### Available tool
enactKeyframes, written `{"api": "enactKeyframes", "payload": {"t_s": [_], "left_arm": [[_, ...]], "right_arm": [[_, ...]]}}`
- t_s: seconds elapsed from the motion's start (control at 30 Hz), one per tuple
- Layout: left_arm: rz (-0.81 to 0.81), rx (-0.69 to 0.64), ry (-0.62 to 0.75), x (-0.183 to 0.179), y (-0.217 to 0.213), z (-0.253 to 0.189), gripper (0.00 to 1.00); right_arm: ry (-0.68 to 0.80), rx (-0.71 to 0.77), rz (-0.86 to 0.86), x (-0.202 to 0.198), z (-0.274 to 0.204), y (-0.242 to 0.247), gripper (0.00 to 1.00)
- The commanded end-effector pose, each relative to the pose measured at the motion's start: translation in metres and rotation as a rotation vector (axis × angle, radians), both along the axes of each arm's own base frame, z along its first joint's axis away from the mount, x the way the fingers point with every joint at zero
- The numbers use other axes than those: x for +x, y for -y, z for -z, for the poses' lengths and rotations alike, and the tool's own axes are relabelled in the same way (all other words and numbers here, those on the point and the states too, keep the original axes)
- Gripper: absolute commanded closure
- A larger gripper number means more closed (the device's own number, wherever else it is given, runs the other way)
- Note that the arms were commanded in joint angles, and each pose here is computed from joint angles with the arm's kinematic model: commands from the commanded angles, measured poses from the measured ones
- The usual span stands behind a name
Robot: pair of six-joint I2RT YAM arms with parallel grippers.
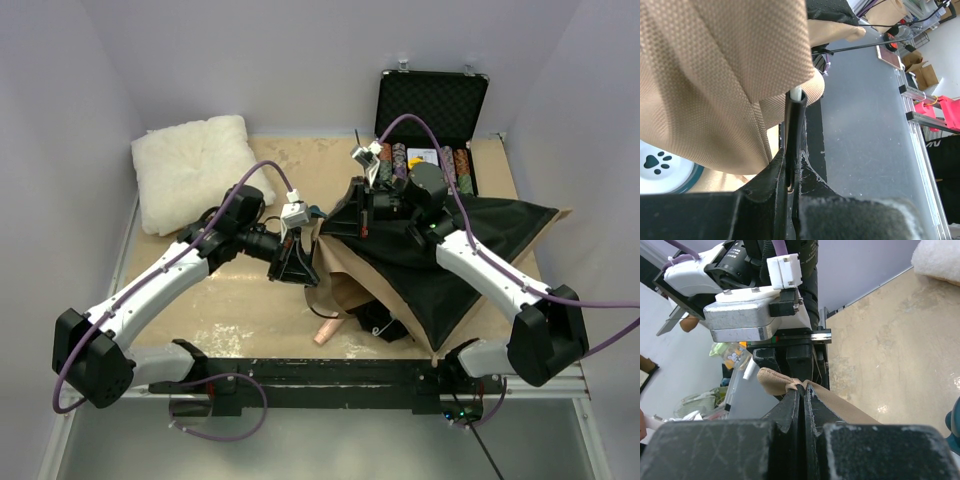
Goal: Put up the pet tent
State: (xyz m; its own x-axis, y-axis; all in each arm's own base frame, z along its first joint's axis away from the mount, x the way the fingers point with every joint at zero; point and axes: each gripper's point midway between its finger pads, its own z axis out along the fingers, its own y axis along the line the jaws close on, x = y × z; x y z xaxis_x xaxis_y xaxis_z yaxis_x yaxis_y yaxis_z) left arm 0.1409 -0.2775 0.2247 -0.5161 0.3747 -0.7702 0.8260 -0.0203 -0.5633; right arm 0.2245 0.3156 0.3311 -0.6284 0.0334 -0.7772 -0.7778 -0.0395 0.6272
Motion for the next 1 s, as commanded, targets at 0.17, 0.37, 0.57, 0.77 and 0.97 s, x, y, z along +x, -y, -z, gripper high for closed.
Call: {"api": "enactKeyframes", "payload": {"t_s": [0.17,0.37,0.57,0.77,0.97], "left_arm": [[0.003,0.328,-0.470,-0.058,-0.025,0.053,1.00],[0.012,0.308,-0.465,-0.057,-0.024,0.047,1.00],[0.007,0.287,-0.464,-0.056,-0.026,0.041,1.00],[0.001,0.275,-0.449,-0.049,-0.024,0.037,1.00],[0.006,0.255,-0.429,-0.043,-0.018,0.027,1.00]], "right_arm": [[0.505,0.319,0.185,-0.001,-0.136,0.025,1.00],[0.520,0.271,0.178,-0.003,-0.119,0.025,1.00],[0.512,0.273,0.164,-0.005,-0.118,0.025,1.00],[0.511,0.253,0.121,-0.007,-0.109,0.021,1.00],[0.550,0.185,0.092,-0.009,-0.093,0.013,1.00]]}}
